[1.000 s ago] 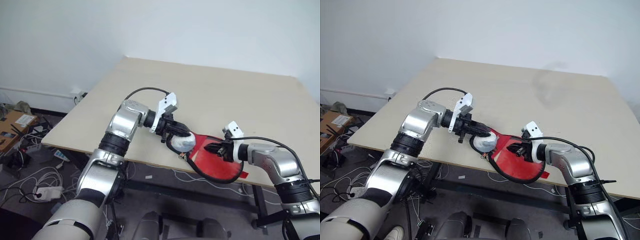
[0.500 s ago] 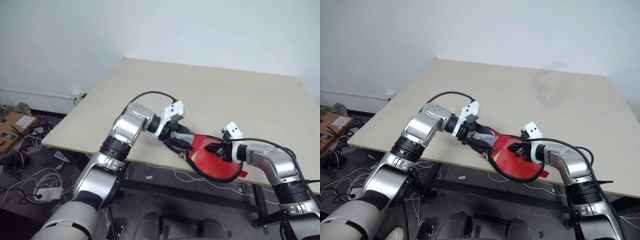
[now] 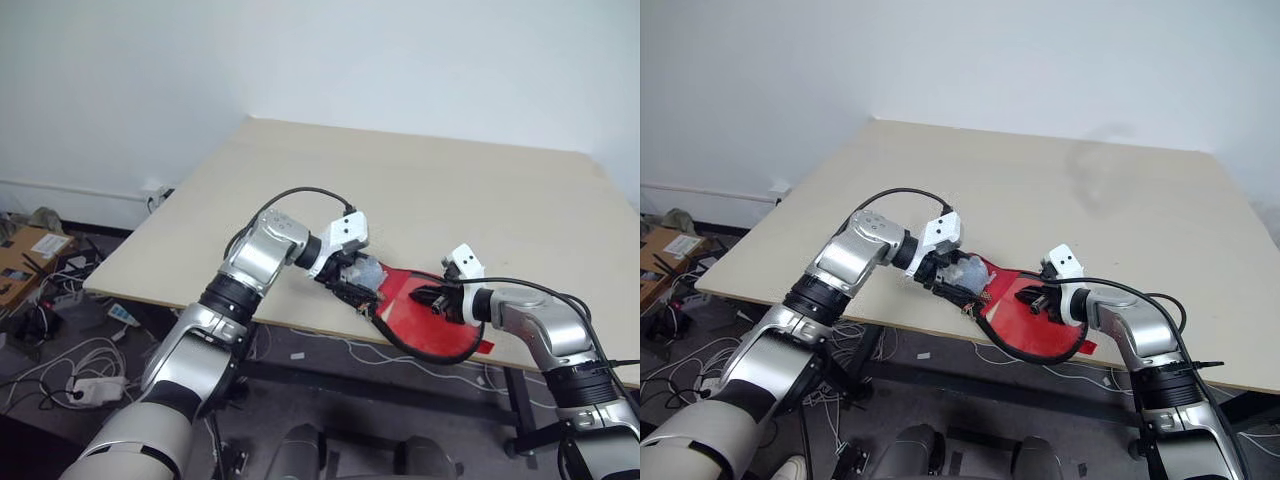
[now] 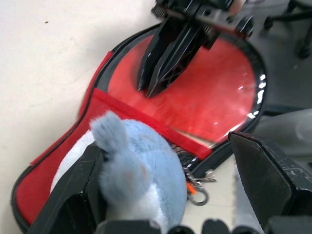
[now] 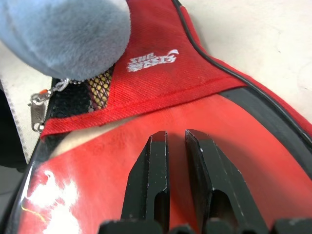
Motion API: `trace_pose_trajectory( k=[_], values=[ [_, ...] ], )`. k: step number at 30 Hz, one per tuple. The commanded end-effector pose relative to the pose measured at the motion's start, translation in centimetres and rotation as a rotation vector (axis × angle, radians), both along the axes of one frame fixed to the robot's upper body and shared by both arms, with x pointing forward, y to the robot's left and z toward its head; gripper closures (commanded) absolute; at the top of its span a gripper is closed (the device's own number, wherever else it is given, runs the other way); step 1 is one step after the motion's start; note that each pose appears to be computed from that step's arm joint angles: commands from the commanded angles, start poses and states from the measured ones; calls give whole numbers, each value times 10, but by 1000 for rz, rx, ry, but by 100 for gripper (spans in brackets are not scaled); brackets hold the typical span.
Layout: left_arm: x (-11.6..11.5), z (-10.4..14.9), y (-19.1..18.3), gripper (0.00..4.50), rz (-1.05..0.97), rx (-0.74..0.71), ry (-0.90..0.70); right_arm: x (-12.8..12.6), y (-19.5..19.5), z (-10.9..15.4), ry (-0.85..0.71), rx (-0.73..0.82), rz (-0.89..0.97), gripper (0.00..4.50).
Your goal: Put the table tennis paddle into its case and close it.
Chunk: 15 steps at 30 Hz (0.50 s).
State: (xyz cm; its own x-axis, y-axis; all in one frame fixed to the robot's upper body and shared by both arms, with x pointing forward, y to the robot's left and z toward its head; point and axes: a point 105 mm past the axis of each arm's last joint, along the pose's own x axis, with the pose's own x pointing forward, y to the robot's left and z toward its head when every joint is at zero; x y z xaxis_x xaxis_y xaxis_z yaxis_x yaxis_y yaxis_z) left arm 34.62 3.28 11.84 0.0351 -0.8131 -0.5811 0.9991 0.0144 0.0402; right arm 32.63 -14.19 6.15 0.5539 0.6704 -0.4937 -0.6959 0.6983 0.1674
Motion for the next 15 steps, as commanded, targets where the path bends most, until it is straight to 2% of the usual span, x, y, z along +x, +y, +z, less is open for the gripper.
trace_pose_trajectory(
  k=[1,7,15],
  values=[
    [7,-10,11,72,47,61,2,2,-1,3,-21,-17,1,388],
    [18,-4,28,72,124,68,13,1,-2,-6,-14,-74,9,388],
    [17,-23,39,72,184,111,104,2,-2,-16,5,-119,12,388]
  ],
)
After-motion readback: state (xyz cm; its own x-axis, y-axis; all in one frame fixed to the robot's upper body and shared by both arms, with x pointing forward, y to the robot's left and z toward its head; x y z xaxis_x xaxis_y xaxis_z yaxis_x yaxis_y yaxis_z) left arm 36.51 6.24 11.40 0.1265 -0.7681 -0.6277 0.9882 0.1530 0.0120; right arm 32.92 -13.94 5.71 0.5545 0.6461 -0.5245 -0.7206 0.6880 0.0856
